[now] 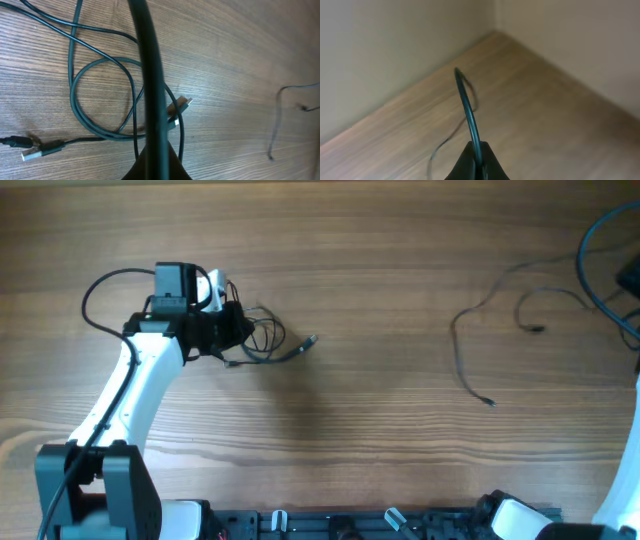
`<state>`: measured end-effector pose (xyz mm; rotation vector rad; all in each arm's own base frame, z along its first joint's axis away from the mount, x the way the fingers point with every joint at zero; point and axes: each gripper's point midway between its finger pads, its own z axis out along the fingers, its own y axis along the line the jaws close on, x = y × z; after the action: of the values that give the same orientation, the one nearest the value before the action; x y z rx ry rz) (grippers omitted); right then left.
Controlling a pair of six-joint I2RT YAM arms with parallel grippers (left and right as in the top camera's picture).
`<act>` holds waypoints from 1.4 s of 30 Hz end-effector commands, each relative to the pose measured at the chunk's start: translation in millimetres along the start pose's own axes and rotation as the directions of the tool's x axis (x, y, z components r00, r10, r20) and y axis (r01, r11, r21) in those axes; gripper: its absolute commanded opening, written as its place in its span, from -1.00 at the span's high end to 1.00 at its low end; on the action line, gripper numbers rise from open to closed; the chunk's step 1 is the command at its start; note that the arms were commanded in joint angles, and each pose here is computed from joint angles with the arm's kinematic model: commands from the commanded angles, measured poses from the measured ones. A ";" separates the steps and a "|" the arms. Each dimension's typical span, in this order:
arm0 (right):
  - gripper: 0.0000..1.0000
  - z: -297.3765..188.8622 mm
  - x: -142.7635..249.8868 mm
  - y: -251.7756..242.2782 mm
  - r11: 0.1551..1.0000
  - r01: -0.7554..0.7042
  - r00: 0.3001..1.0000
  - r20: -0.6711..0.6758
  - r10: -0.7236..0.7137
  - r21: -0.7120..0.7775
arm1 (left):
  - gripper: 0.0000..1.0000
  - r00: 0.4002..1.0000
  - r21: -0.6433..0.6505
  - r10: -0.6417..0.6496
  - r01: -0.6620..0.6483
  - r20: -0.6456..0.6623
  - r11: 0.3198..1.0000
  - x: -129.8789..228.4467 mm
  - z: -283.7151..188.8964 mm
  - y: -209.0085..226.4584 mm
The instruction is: Untangle cables
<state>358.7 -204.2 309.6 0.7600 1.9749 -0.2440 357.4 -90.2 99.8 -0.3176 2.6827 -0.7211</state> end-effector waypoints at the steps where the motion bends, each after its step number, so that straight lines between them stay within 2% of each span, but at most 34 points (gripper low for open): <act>1: 0.91 -8.4 0.8 -24.6 0.990 0.020 1.000 -0.007 -0.019 0.143 | 0.92 0.999 -0.022 0.042 -0.041 0.019 0.999 1.3 -1.4 -8.8; 5: 0.91 10.1 50.2 -61.6 0.928 -0.089 0.983 -0.120 0.141 0.361 | 0.92 0.999 -0.021 0.049 -0.049 0.002 0.999 6.6 0.4 -11.9; 11: 0.91 38.0 76.3 -81.8 0.901 -0.076 0.964 -0.201 0.177 0.427 | 0.92 0.999 -0.025 0.046 -0.046 -0.009 0.999 9.4 0.6 -11.3; 13: 0.28 43.9 77.0 -70.4 0.928 -0.087 0.960 -0.217 0.175 0.364 | 0.92 0.999 -0.025 0.046 -0.046 -0.009 0.999 9.5 0.6 -11.3; 15: -0.52 51.2 80.8 -37.2 0.981 -0.091 0.951 -0.277 0.137 0.173 | 0.92 0.999 -0.025 0.046 -0.046 -0.008 0.999 9.3 0.6 -11.4; 16: -0.63 52.4 82.8 -13.9 0.996 -0.087 0.946 -0.311 0.093 0.033 | 0.92 0.999 -0.025 0.046 -0.046 -0.008 0.999 9.3 0.6 -11.4; 17: -0.64 49.1 83.9 18.2 0.983 -0.077 0.943 -0.333 0.018 -0.164 | 0.92 0.999 -0.025 0.046 -0.046 -0.009 0.999 9.4 0.6 -11.3; 18: -0.59 39.8 85.3 47.8 0.935 -0.083 0.938 -0.343 -0.043 -0.345 | 0.92 0.999 -0.024 0.046 -0.046 -0.009 0.999 9.4 0.6 -11.4; 19: -0.51 32.8 86.9 62.0 0.899 -0.106 0.933 -0.355 -0.057 -0.424 | 0.92 0.999 -0.025 0.046 -0.046 -0.009 0.999 9.4 0.6 -11.3; 21: -0.47 19.1 95.1 79.7 0.844 -0.164 0.912 -0.404 -0.067 -0.511 | 0.92 0.999 -0.025 0.046 -0.046 -0.009 0.999 9.4 0.6 -11.3; 23: -0.45 13.2 108.9 81.3 0.846 -0.187 0.885 -0.460 -0.076 -0.499 | 0.92 0.999 -0.024 0.045 -0.045 -0.009 0.999 9.4 0.6 -11.4; 26: -0.40 8.4 142.7 63.6 0.913 -0.173 0.813 -0.576 -0.079 -0.368 | 0.92 0.999 -0.024 0.046 -0.046 -0.009 0.999 9.4 0.6 -11.4; 28: -0.31 4.5 168.3 31.9 0.979 -0.119 0.751 -0.660 -0.020 -0.165 | 0.92 0.999 -0.024 0.046 -0.046 -0.009 0.999 9.4 0.6 -11.4; 29: -0.31 0.4 180.1 11.7 0.994 -0.103 0.718 -0.694 0.057 -0.025 | 0.92 0.999 -0.024 0.046 -0.046 -0.009 0.999 9.4 0.6 -11.4; 30: -0.31 -4.4 190.1 -8.5 0.993 -0.067 0.696 -0.709 0.117 0.098 | 0.92 0.999 -0.025 0.046 -0.046 -0.009 0.999 9.4 0.6 -11.3; 31: -0.31 -6.3 194.8 -18.8 0.988 -0.039 0.690 -0.711 0.135 0.150 | 0.92 0.999 -0.025 0.046 -0.046 -0.009 0.999 9.4 0.6 -11.3; 33: -0.31 -5.8 204.4 -32.6 0.974 -0.015 0.687 -0.705 0.175 0.227 | 0.92 0.999 -0.025 0.046 -0.046 -0.009 0.999 9.4 0.6 -11.3; 37: -0.28 -4.6 228.5 -45.1 0.961 0.016 0.666 -0.720 0.197 0.277 | 0.92 0.999 -0.024 0.046 -0.046 -0.009 0.999 9.4 0.6 -11.4; 42: -0.25 2.2 247.6 -66.9 0.927 0.060 0.689 -0.687 0.230 0.371 | 0.92 0.999 -0.025 0.046 -0.046 -0.009 0.999 9.5 0.6 -11.3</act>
<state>247.1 -144.0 98.4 1.2889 2.7016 -0.1520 350.7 -100.2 95.5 -0.2747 2.7175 -0.6708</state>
